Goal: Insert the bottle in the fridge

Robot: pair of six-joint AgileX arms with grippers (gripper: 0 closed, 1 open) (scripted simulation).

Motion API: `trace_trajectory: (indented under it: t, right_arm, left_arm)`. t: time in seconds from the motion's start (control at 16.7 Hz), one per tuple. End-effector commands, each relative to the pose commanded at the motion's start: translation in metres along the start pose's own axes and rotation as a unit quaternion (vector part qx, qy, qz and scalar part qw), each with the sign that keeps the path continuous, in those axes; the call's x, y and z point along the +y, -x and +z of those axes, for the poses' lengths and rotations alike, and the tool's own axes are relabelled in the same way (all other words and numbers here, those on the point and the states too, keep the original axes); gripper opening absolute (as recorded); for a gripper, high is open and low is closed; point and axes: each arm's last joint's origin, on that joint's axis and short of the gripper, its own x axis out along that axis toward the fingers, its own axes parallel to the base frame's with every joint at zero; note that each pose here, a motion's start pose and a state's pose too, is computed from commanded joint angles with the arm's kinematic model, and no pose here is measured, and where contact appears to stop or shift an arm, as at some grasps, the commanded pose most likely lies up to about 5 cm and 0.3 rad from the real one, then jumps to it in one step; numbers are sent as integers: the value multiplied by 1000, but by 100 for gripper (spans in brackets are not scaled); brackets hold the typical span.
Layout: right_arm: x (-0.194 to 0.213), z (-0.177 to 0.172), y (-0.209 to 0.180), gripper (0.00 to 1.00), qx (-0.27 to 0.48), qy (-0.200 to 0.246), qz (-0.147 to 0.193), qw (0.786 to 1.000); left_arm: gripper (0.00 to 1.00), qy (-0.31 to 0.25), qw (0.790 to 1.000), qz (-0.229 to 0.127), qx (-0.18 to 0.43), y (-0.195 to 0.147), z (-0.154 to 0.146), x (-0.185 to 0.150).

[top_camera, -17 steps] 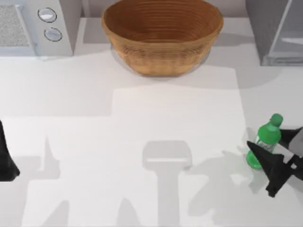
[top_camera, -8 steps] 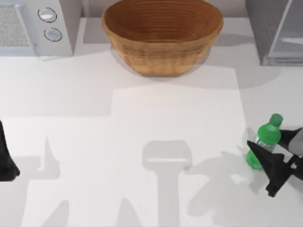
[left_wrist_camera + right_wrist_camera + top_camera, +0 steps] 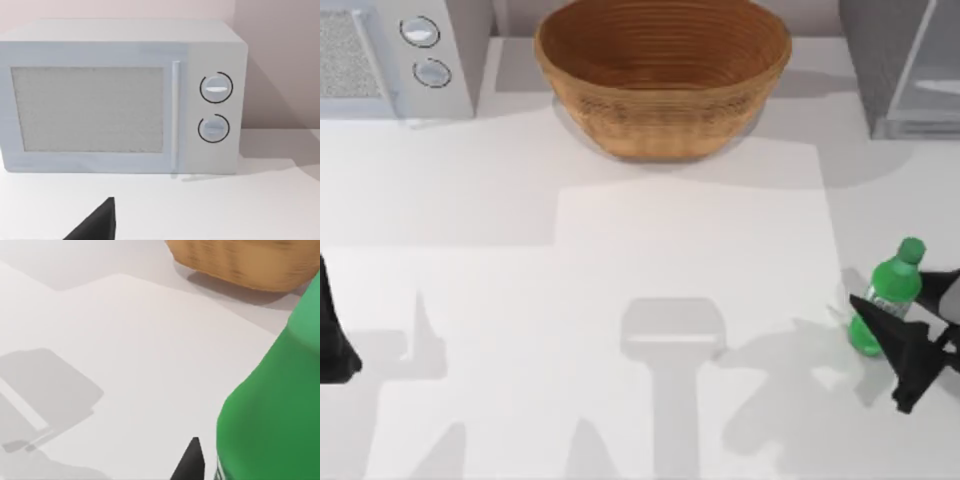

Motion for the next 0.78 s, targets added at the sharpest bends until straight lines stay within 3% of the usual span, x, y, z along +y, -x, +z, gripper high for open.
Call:
trace_trajectory:
  t: [0.48,0.78]
  right_arm:
    - [-45,13,44,1,23,-25,5,999]
    - [-61,30,73,1,1,-9,-1,1000]
  left_arm:
    - [100,0,1000,0,0,0,0,0]
    - [100,0,1000,0,0,0,0,0]
